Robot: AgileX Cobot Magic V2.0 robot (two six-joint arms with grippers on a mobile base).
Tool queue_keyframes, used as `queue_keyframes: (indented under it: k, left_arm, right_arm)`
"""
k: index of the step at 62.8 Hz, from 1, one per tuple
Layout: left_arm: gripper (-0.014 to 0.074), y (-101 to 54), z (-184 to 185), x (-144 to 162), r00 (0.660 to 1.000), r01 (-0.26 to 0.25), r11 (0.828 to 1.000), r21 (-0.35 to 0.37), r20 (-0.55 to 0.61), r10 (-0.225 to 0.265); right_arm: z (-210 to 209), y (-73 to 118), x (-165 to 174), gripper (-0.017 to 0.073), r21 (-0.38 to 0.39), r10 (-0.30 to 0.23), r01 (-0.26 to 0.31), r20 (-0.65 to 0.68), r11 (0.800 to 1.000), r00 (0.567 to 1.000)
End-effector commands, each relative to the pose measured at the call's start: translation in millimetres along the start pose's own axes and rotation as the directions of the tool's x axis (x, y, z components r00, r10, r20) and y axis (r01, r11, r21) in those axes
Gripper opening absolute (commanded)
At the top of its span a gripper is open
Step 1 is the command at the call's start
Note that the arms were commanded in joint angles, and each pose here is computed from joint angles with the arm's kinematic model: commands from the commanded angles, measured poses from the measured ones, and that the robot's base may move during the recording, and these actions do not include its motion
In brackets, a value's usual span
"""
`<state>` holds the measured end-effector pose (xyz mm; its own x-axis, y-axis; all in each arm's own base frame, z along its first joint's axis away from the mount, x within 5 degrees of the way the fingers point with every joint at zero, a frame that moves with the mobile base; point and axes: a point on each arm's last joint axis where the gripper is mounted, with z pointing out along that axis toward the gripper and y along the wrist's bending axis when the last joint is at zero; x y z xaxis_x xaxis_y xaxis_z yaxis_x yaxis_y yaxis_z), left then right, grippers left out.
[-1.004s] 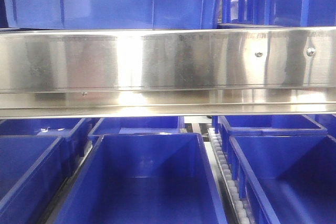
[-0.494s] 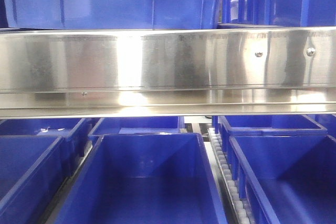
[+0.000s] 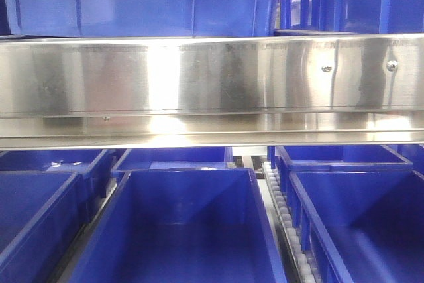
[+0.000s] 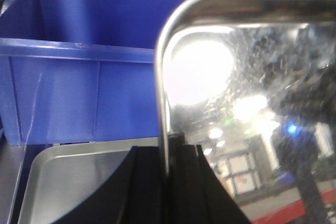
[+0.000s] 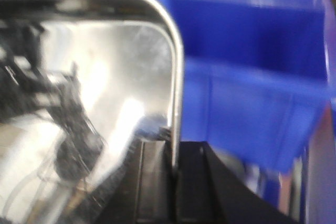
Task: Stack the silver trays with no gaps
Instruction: 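Lower the held tray with both grippers onto the matte silver tray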
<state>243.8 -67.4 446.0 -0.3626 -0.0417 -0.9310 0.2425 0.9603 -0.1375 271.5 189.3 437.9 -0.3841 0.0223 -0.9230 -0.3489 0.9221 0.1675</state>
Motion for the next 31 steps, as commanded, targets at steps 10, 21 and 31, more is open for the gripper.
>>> queue_keyframes:
  k: [10, 21, 31]
  left_arm:
    - [-0.0017, 14.2, 37, 7, 0.998, 0.035, 0.999, -0.038, -0.056, -0.037]
    - [-0.0017, 21.1, 65, 25, 0.983, 0.041, 0.997, -0.061, -0.177, -0.051]
    - [-0.0017, 24.5, 86, 40, 0.961, 0.042, 0.996, -0.073, -0.271, -0.060]
  right_arm:
    - [30, 6.4, 24, -0.0057, 0.027, -0.007, 0.010, -0.124, 1.000, 0.992]
    - [47, 4.5, 39, -0.0057, 0.072, -0.018, 0.034, -0.213, 0.997, 0.977]
    - [58, 3.2, 52, -0.0057, 0.085, -0.072, 0.101, -0.288, 0.991, 0.955]
